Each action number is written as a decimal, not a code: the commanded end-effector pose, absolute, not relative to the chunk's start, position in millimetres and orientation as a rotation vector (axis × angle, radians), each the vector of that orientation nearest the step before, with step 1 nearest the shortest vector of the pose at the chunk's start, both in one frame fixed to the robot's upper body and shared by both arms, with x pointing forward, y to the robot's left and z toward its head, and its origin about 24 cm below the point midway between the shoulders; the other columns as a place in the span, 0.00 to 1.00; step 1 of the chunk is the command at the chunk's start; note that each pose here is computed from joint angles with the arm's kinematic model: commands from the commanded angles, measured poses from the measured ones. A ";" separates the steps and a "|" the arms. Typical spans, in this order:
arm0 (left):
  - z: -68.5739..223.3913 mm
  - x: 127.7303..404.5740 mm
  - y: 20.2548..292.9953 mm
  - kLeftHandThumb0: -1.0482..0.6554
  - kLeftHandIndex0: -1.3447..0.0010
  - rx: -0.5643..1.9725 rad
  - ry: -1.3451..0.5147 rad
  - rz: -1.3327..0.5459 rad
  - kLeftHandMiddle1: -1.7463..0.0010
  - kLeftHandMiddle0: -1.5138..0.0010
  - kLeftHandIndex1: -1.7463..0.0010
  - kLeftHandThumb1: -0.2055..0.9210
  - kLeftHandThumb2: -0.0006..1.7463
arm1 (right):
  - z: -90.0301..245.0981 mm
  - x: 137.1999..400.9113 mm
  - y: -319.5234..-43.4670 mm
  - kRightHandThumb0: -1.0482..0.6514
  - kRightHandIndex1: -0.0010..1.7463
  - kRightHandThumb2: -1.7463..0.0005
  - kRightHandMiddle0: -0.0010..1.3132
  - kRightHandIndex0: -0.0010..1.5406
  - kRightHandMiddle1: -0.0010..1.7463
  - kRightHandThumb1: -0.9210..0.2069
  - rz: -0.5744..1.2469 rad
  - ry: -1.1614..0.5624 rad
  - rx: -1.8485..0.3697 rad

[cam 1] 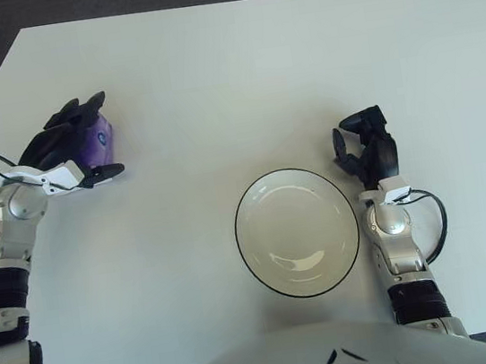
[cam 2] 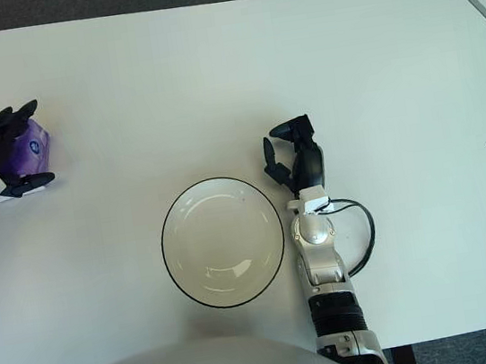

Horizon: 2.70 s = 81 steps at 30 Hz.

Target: Put the tissue paper into the plate.

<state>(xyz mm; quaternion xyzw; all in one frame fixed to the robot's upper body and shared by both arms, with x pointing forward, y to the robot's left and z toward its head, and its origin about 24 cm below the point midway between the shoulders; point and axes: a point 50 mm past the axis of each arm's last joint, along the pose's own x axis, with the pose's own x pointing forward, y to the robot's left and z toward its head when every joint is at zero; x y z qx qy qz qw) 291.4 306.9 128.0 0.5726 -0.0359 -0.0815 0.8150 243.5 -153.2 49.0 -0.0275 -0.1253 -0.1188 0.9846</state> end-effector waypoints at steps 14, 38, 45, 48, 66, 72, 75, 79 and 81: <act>131.4 287.9 315.5 0.05 1.00 1.235 -0.020 -0.146 1.00 1.00 1.00 0.56 0.47 | 21.9 227.8 -158.2 0.40 0.77 0.57 0.22 0.37 1.00 0.14 -0.264 -0.107 -0.071; 124.8 282.2 330.9 0.04 1.00 1.256 0.065 -0.092 1.00 1.00 1.00 0.56 0.48 | 22.2 228.1 -157.4 0.40 0.78 0.56 0.22 0.38 1.00 0.16 -0.256 -0.131 -0.047; 117.3 285.5 331.9 0.05 1.00 1.259 0.120 -0.075 1.00 1.00 1.00 0.55 0.49 | 22.8 227.7 -158.1 0.40 0.77 0.55 0.23 0.38 1.00 0.16 -0.251 -0.124 -0.049; 116.4 286.5 331.4 0.05 1.00 1.258 0.127 -0.076 1.00 1.00 1.00 0.55 0.49 | 23.1 227.5 -158.4 0.40 0.77 0.55 0.23 0.38 1.00 0.16 -0.250 -0.123 -0.048; 110.0 293.0 327.2 0.08 1.00 1.230 0.197 -0.127 1.00 1.00 1.00 0.50 0.51 | 25.5 225.5 -159.9 0.40 0.77 0.57 0.22 0.37 1.00 0.15 -0.258 -0.154 -0.025; 108.5 294.0 325.8 0.09 1.00 1.230 0.201 -0.138 1.00 1.00 1.00 0.50 0.51 | 25.7 224.8 -160.8 0.40 0.77 0.56 0.22 0.38 1.00 0.15 -0.261 -0.154 -0.028; 107.1 294.7 324.8 0.09 1.00 1.231 0.200 -0.143 1.00 1.00 1.00 0.50 0.51 | 25.6 224.5 -161.2 0.40 0.77 0.56 0.22 0.38 1.00 0.15 -0.263 -0.151 -0.031; 106.0 295.6 324.0 0.09 1.00 1.234 0.198 -0.149 1.00 1.00 1.00 0.50 0.52 | 25.7 224.3 -161.8 0.40 0.77 0.56 0.22 0.38 1.00 0.15 -0.263 -0.143 -0.035; 104.9 296.6 323.3 0.09 0.99 1.232 0.196 -0.152 1.00 1.00 0.99 0.50 0.52 | 25.6 224.1 -162.4 0.40 0.77 0.56 0.22 0.38 1.00 0.16 -0.263 -0.140 -0.035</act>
